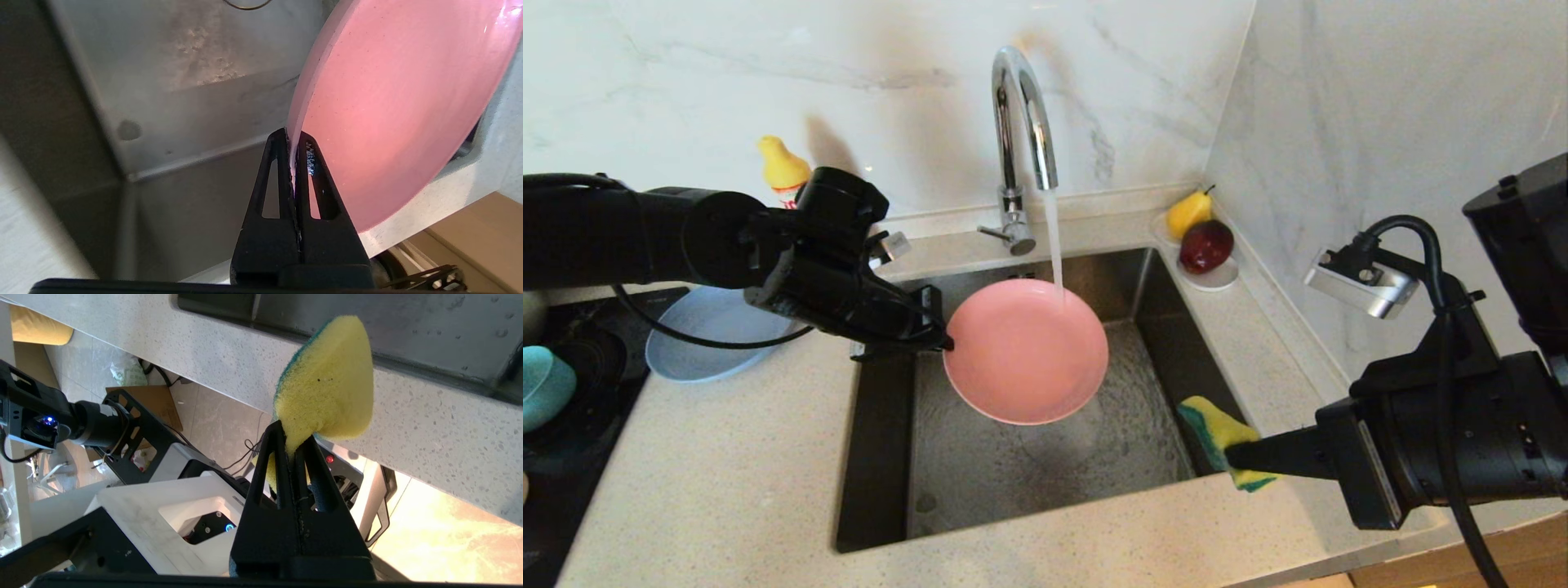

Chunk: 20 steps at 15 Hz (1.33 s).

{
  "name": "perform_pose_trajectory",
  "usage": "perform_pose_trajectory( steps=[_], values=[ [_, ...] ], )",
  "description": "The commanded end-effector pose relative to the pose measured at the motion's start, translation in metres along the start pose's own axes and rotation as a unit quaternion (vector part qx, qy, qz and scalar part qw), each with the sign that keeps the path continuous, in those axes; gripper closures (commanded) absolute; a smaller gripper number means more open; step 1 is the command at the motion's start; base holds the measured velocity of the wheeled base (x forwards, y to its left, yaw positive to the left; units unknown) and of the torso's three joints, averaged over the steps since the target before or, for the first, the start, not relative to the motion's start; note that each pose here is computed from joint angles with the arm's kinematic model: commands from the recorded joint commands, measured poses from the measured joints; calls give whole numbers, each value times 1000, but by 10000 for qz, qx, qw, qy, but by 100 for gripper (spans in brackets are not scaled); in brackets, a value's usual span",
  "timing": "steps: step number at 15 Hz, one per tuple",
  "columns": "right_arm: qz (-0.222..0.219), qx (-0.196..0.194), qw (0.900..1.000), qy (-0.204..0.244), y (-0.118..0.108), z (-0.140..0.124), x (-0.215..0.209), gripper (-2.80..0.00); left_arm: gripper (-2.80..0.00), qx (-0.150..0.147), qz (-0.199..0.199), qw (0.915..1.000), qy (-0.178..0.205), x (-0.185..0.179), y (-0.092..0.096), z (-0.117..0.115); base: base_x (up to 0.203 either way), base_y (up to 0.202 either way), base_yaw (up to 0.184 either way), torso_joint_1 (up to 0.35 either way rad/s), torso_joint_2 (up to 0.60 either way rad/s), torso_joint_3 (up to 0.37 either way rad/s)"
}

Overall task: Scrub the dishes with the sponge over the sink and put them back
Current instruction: Wash the plate

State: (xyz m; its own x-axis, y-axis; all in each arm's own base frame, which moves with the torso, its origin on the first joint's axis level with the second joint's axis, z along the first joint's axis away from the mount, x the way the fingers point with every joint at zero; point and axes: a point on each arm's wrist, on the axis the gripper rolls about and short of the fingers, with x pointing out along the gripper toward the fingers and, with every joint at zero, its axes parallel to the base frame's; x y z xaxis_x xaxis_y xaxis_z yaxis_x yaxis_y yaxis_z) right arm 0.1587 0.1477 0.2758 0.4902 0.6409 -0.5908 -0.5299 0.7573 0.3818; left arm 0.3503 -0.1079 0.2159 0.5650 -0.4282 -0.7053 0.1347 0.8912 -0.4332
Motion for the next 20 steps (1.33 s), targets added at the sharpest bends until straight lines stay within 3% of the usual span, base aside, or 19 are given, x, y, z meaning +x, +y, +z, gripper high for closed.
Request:
perform_pose_trajectory(
  steps=[1, 9, 12, 17, 20],
  values=[
    [2, 12, 10000, 14, -1, -2, -2, 0, 0, 55, -80, 9998, 148, 19, -10, -1, 0, 0, 0, 0, 0, 0],
    [1, 2, 10000, 49, -1, -5, -2, 0, 0, 151, -328, 9992, 186, 53, -36, 4, 0, 0, 0, 0, 0, 0],
    [7, -5, 10000, 18, -1, -4, -3, 0, 0, 113, -320, 9992, 206, 57, -38, 4, 0, 0, 0, 0, 0, 0],
    [13, -18, 10000, 19, -1, -5, -3, 0, 0, 58, 246, 9996, -100, 38, -25, 7, 0, 0, 0, 0, 0, 0],
    [-13, -7, 10000, 83, -1, -4, 2, 0, 0, 327, 808, 9957, -326, 19, -10, 7, 0, 0, 0, 0, 0, 0]
  ],
)
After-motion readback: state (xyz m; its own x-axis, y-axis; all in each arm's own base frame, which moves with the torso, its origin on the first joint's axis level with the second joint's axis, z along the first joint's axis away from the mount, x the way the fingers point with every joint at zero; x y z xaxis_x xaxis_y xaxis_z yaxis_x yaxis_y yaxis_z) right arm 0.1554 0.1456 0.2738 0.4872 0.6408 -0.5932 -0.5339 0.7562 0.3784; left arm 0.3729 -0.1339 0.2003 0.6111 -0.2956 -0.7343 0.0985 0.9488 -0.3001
